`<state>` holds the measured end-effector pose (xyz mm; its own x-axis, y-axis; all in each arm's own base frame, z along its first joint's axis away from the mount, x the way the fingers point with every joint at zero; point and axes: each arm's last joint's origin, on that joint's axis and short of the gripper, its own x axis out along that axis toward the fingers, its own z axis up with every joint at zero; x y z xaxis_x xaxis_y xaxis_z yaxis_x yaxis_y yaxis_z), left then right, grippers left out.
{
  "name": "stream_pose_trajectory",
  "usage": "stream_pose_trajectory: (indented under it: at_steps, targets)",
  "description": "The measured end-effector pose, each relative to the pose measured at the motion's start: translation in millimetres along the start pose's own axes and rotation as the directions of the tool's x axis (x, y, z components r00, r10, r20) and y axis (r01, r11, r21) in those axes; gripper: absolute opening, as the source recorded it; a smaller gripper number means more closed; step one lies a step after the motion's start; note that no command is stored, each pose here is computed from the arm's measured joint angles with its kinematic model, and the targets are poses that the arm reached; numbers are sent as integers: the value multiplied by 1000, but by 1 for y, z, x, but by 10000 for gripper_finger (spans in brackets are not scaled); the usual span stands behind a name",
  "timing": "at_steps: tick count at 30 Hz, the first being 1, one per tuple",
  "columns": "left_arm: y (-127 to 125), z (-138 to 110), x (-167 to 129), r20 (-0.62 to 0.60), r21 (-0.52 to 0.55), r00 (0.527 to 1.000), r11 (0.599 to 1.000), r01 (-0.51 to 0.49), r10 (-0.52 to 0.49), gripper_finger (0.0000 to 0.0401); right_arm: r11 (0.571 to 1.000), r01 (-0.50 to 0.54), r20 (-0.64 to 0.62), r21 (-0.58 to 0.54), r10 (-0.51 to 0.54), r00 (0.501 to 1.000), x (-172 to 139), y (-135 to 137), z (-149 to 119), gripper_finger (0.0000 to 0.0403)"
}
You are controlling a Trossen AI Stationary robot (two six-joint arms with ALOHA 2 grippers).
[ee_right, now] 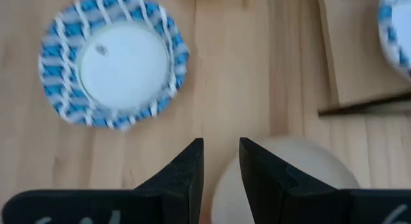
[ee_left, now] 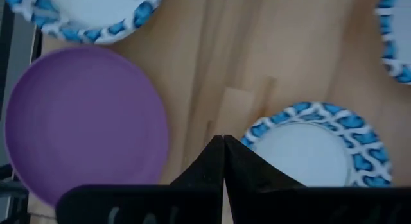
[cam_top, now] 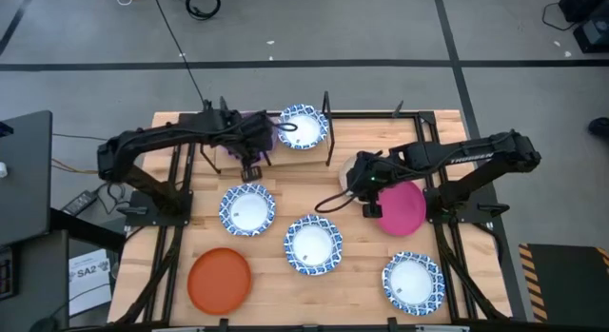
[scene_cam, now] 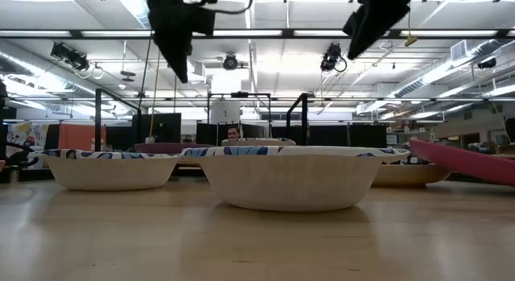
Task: Place and stack plates onto a shelf
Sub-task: Stack the pink plate on top of the purple violet on the shelf
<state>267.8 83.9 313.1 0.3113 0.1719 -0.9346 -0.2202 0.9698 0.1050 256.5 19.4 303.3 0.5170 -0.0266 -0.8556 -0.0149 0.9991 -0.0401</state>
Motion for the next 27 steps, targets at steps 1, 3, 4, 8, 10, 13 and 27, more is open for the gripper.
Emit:
stream_pose_trajectory:
  at_steps: [1,3,4,8,10,13,27]
  targets:
    - [-3,0,-2,5,-5,1000,1000,5,-5,9,1000,6,-29,-1,-6,1000,0,-2,-3,105]
    - [-9,0,-4,13,-6,1000,1000,12,-12,9,999,37,-90,1,-37,995,0,-6,-9,105]
    - [-12,0,-4,13,-2,1000,1000,15,-15,9,998,58,-118,2,-58,991,0,-8,-11,105]
    - [-21,1,-4,15,28,1000,999,25,-26,9,991,132,-195,7,-128,972,-1,-19,-19,105]
    - [-24,1,-4,14,38,999,999,29,-30,9,990,141,-223,11,-135,965,-2,-25,-21,105]
    - [-26,1,-4,15,45,999,998,31,-32,9,990,141,-268,0,-136,954,-3,-32,-26,105]
    - [-26,1,-4,15,45,999,998,31,-32,9,985,162,-367,66,-127,921,-6,-57,-37,105]
